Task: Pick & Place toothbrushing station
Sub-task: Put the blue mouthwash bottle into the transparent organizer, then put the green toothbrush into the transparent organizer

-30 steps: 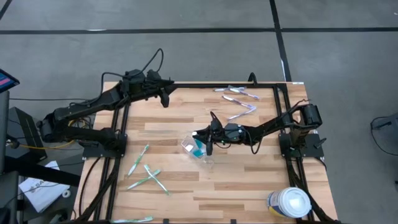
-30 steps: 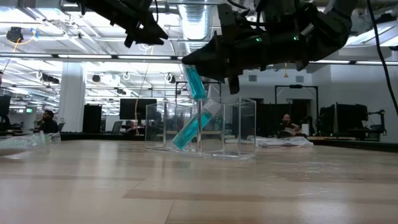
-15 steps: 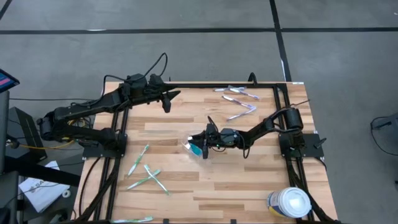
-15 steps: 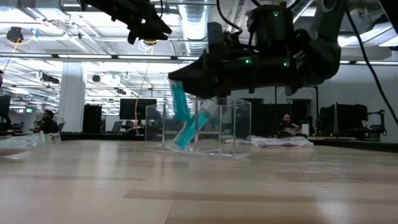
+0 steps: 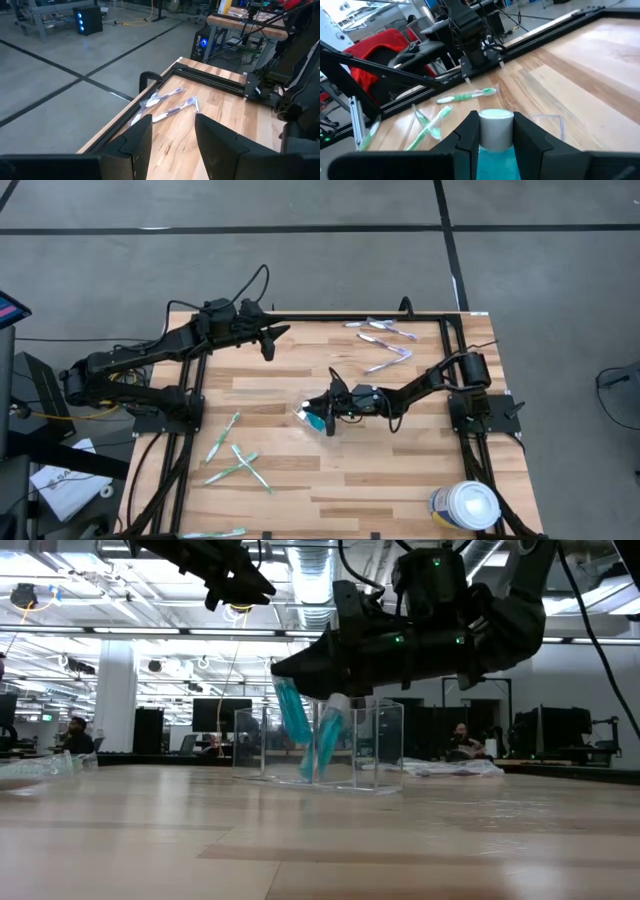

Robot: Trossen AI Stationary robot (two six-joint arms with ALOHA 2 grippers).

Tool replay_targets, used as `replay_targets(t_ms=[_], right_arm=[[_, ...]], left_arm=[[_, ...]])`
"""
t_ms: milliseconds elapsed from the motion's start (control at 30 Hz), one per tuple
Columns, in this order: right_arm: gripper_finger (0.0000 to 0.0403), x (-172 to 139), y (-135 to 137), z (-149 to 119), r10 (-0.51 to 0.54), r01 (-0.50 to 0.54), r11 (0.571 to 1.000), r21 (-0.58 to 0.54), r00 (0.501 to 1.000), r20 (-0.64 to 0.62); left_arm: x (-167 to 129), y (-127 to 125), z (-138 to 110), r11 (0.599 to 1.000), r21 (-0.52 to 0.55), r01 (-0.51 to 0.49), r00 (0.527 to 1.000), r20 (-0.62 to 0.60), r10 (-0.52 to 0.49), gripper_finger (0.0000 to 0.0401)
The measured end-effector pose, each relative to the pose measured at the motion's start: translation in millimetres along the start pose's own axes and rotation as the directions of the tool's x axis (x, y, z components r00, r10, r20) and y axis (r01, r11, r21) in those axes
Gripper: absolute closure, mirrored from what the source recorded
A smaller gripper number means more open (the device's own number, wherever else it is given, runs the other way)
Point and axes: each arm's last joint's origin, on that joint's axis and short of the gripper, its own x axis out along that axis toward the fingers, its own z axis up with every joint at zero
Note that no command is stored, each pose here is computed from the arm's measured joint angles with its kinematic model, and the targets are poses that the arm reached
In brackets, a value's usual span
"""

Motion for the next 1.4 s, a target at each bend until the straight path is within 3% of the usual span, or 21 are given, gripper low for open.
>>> replay_targets(t_ms=[267, 533, 633, 800, 967, 1133, 1267, 1400], right_arm=[[0.0324, -0.1, 1.7, 3.4, 0.017, -0.017, 1.0, -0.005, 0.999, 0.035], [0.016, -2.9, 6.9, 14.1, 0.033, -0.033, 0.999, -0.003, 0.998, 0.05], [0.0142, -4.1, 7.9, 16.9, 0.031, -0.031, 1.0, -0.003, 0.998, 0.047], [0.0146, -8.3, 13.9, 29.7, 0.056, -0.055, 0.998, -0.008, 0.995, 0.077], [0.0156, -23.4, 28.2, 62.2, 0.09, -0.085, 0.995, -0.048, 0.99, 0.111], [0.017, -59.7, 40.0, 114.1, 0.074, -0.055, 0.988, -0.144, 0.989, 0.125], [0.0182, -100.9, 36.7, 159.7, -0.025, 0.039, 0.982, -0.186, 0.996, 0.08], [0.0195, -145.2, 30.7, 200.0, -0.178, 0.161, 0.957, -0.24, 0.983, -0.049]], left_arm=[[0.0, -0.1, -0.6, 1.0, 0.0, 0.004, 1.0, -0.007, -0.004, 0.0257], [0.0, -0.2, -1.0, 1.0, 0.004, 0.008, 1.0, -0.011, -0.008, 0.0257], [0.0, -0.2, -1.0, 1.0, 0.004, 0.008, 1.0, -0.011, -0.008, 0.0257], [0.0, -0.2, -1.0, 1.0, 0.002, 0.009, 1.0, -0.011, -0.009, 0.0257], [-0.2, -3.6, -1.1, 0.997, -0.002, 0.083, 0.996, -0.015, -0.083, 0.0257], [-0.6, -21.0, 1.7, 0.982, -0.018, 0.189, 0.982, 0.022, -0.188, 0.0257], [8.8, -41.7, -5.4, 0.976, -0.07, 0.204, 0.979, 0.001, -0.205, 0.0257], [27.7, -60.9, -24.9, 0.988, -0.077, 0.135, 0.987, -0.08, -0.141, 0.0257]])
